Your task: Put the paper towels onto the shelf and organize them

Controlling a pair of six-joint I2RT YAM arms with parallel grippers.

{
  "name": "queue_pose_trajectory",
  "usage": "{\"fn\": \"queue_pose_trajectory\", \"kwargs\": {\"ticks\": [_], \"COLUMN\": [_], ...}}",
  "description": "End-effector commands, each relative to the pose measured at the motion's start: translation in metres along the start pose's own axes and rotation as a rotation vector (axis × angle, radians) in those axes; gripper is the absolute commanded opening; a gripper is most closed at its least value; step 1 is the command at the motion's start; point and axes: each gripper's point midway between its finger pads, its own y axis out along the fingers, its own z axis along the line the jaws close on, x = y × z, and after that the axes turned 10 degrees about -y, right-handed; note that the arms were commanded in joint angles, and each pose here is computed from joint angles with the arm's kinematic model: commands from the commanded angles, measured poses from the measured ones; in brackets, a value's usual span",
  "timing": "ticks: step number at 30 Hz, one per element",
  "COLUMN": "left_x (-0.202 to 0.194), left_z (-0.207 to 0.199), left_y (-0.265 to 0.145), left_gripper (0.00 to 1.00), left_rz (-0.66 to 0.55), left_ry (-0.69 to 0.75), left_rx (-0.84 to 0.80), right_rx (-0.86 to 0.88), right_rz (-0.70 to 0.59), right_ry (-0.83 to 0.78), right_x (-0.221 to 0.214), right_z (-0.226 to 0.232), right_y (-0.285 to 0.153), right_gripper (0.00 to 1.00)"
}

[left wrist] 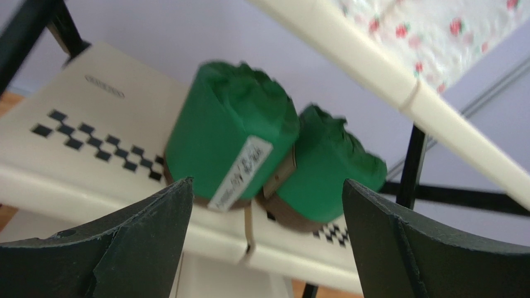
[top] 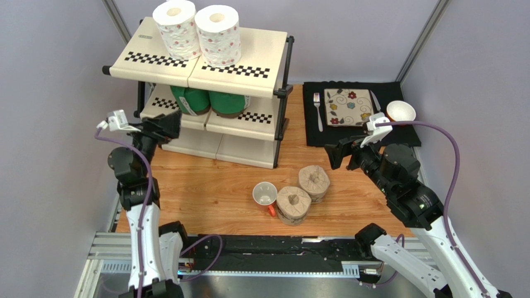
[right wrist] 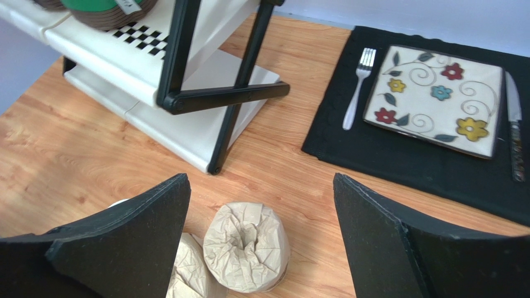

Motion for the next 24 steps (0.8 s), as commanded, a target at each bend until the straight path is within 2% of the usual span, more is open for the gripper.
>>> {"fn": "queue_pose_trajectory", "kwargs": {"ticks": [1, 7, 13, 14, 18, 22, 23, 24], "left_x": [-0.06, -0.126, -0.171, -0.176, -0.215, -0.247, -0.259, -0.261], "left_z": [0.005, -0.006, -0.015, -0.011, -0.037, -0.058, -0.067, -0.078], "left_y": [-0.035, -0.071, -0.091, -0.089, -0.097, -0.1, -0.109, -0.106], "left_gripper": [0.98, 0.98, 0.98, 0.98, 0.98, 0.99, 0.99, 0.99], "left_rz": [0.195, 0.381, 0.489, 0.492, 0.585, 0.623, 0.665, 0.65], "left_ry": [0.071, 0.034, 0.023, 0.038, 0.121, 0.275, 0.281, 0.264], "left_rx": [0.055, -0.012, -0.063, -0.044, -0.123, -0.159, -0.195, -0.231], "right_rx": [-0.106, -0.121, -0.12, -0.123, -0.132, -0.151, -0.154, -0.16], "right_rz": [-0.071, -0.082, -0.083, -0.086, -0.086, -0.085, -0.083, -0.085], "right_ry": [0.047, 0.077, 0.095, 0.096, 0.096, 0.091, 0.087, 0.086], "right_x": [0.026, 0.029, 0.027, 0.028, 0.028, 0.027, 0.026, 0.026], "right_z": [-0.019, -0.021, -0.021, -0.022, -0.024, -0.027, -0.028, -0.029], "right_y": [-0.012, -0.015, -0.02, -0.021, -0.024, -0.028, -0.029, -0.029], "right_gripper": [0.9, 0.9, 0.9, 0.89, 0.89, 0.9, 0.9, 0.9]}}
